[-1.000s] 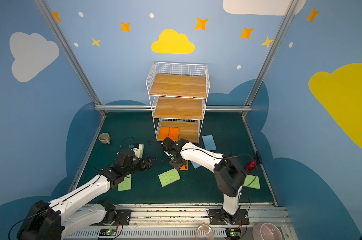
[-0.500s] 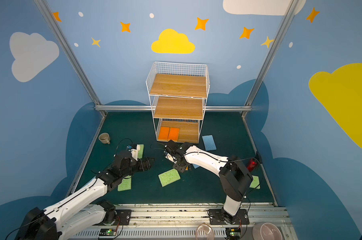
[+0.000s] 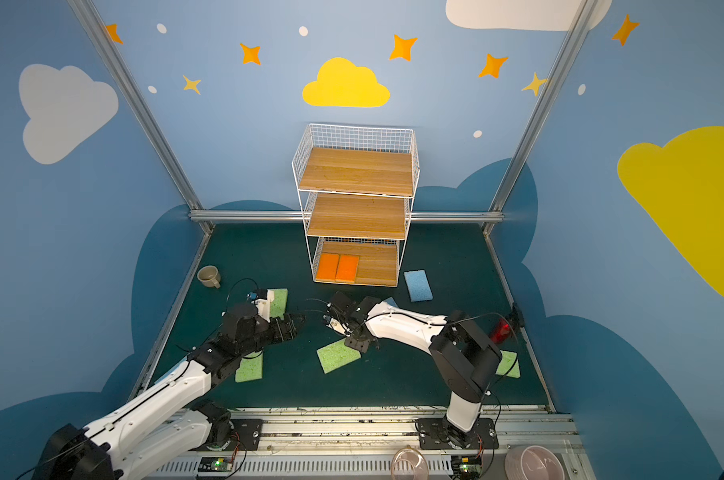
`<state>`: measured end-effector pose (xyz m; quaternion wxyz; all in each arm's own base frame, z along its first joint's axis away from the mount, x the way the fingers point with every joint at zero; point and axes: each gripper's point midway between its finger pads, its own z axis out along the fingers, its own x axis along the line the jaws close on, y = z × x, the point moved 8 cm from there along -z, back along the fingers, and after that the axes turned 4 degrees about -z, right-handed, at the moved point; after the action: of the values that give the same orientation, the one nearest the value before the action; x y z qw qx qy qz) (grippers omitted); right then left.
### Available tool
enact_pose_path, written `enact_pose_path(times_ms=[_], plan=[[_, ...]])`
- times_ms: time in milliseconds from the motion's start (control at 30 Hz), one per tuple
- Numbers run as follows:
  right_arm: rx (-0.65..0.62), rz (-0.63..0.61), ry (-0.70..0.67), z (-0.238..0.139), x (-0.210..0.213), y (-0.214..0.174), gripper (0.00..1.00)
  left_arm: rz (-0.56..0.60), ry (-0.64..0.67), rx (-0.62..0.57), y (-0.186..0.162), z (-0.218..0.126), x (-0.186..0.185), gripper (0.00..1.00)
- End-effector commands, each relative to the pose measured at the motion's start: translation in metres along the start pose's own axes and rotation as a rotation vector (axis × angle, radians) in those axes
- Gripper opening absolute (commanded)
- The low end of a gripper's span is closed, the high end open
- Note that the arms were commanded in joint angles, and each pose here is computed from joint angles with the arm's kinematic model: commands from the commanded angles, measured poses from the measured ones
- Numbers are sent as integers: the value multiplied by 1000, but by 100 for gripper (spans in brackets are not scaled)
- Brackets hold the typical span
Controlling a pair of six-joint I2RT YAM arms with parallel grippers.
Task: Place and organize the cleaning sponges onto the shelf
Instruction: 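Lift the orange sponge with the right gripper and carry it toward the shelf, then place the orange sponge on the bottom board beside the others with the right gripper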
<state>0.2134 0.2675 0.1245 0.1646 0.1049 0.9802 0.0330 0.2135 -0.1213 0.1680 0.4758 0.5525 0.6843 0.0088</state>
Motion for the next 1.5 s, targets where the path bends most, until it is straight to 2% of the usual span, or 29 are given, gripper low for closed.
enact_pose_path(times_ms=[0,167,367,533,633,700,800,1200,1467], plan=[[27,-21,-14,12,2,-2,37,-5,-12,-5,2,1,-1,90],[46,-26,-29,22,3,-4,36,-10,-5,0,2,2,0,90],[61,-31,-80,25,1,-6,24,-16,3,8,2,4,1,90],[83,-44,-90,29,4,-6,21,-16,3,9,2,4,1,90],[95,-47,-103,30,4,-6,13,-21,3,1,2,3,2,90],[101,-43,-123,30,2,-6,0,-21,2,0,2,2,2,90],[93,-31,-168,24,-3,-7,0,-19,-3,-2,2,1,1,90],[-94,26,-330,-39,-30,4,0,-38,0,-13,-3,-3,6,90],[-48,-14,-422,-29,-54,20,0,-52,-5,-4,-8,1,10,89]])
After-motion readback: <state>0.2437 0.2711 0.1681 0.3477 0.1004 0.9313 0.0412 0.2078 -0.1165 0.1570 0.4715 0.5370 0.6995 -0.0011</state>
